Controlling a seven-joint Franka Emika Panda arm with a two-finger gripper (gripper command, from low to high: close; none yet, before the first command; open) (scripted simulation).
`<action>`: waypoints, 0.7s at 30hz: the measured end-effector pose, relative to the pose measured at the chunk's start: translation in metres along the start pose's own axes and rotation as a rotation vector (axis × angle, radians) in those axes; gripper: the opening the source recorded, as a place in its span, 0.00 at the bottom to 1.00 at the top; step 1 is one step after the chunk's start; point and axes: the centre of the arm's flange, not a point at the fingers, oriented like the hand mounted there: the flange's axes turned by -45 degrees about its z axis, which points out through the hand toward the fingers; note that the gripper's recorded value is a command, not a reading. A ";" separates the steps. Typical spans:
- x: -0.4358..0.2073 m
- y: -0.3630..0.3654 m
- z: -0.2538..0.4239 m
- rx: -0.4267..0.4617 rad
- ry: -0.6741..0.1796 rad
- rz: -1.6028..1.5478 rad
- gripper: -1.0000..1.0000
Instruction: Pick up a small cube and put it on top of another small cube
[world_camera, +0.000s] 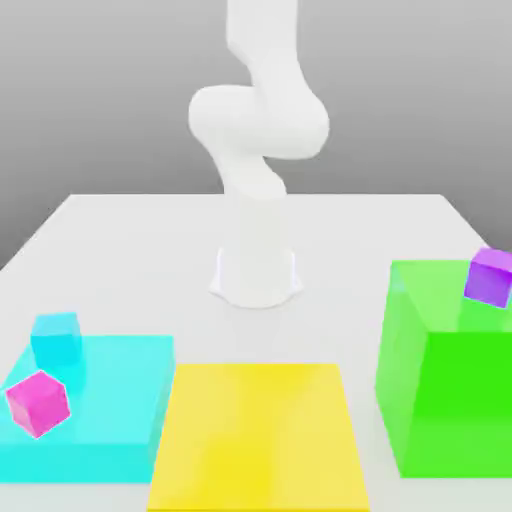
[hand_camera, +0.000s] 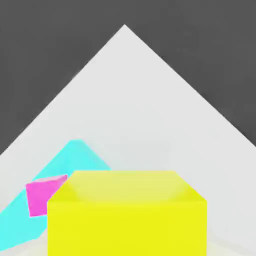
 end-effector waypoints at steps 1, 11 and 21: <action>0.005 0.023 -0.003 -0.004 0.018 0.083 0.00; 0.005 0.252 -0.041 -0.054 0.215 0.889 0.00; 0.028 0.149 0.017 -0.010 0.188 1.119 0.00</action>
